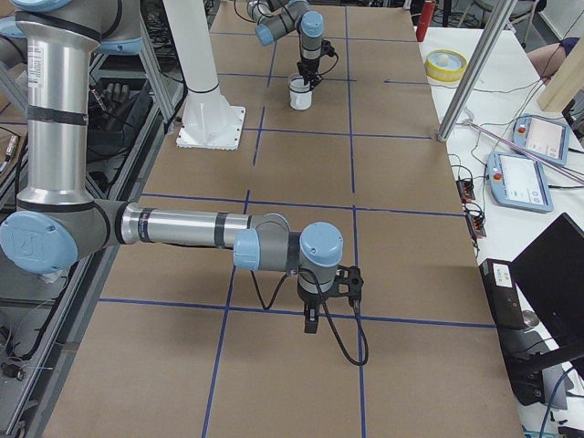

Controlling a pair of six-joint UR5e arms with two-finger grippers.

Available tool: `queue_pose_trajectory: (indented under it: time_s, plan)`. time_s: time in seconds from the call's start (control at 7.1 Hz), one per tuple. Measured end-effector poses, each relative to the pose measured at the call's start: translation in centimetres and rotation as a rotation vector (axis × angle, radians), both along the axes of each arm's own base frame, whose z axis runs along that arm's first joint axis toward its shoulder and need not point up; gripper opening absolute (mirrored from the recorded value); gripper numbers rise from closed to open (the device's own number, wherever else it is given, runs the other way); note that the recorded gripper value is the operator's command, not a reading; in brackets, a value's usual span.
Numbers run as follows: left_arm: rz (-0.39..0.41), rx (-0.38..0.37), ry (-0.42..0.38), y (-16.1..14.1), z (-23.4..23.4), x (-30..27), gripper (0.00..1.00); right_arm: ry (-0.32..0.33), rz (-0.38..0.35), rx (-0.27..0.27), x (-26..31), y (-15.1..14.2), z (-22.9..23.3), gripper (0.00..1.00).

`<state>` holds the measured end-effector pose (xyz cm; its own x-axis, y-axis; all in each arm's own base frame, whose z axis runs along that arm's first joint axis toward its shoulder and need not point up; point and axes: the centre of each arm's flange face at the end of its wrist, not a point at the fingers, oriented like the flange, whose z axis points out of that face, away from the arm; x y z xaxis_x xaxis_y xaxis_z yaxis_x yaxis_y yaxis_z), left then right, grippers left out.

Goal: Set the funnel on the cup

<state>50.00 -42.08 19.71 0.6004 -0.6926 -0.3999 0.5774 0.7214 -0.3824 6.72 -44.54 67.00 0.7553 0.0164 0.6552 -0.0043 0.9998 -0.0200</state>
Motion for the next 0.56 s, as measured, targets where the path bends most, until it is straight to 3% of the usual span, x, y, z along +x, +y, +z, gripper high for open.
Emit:
queue_pose_trajectory:
  time_s: [0.14, 0.42, 0.56]
  plan:
    - [0.008, 0.008, 0.003, 0.0, -0.1, -0.1, 0.99, 0.000, 0.000, 0.000, 0.0, 0.0, 0.0, 1.00]
    - [0.061, 0.070, 0.027, 0.0, -1.1, -1.8, 1.00, 0.000, 0.000, 0.000, 0.0, 0.0, 0.0, 1.00]
    - [0.107, 0.146, 0.049, -1.3, -1.9, -4.7, 1.00, 0.000, 0.000, 0.000, 0.0, 0.0, 0.0, 1.00]
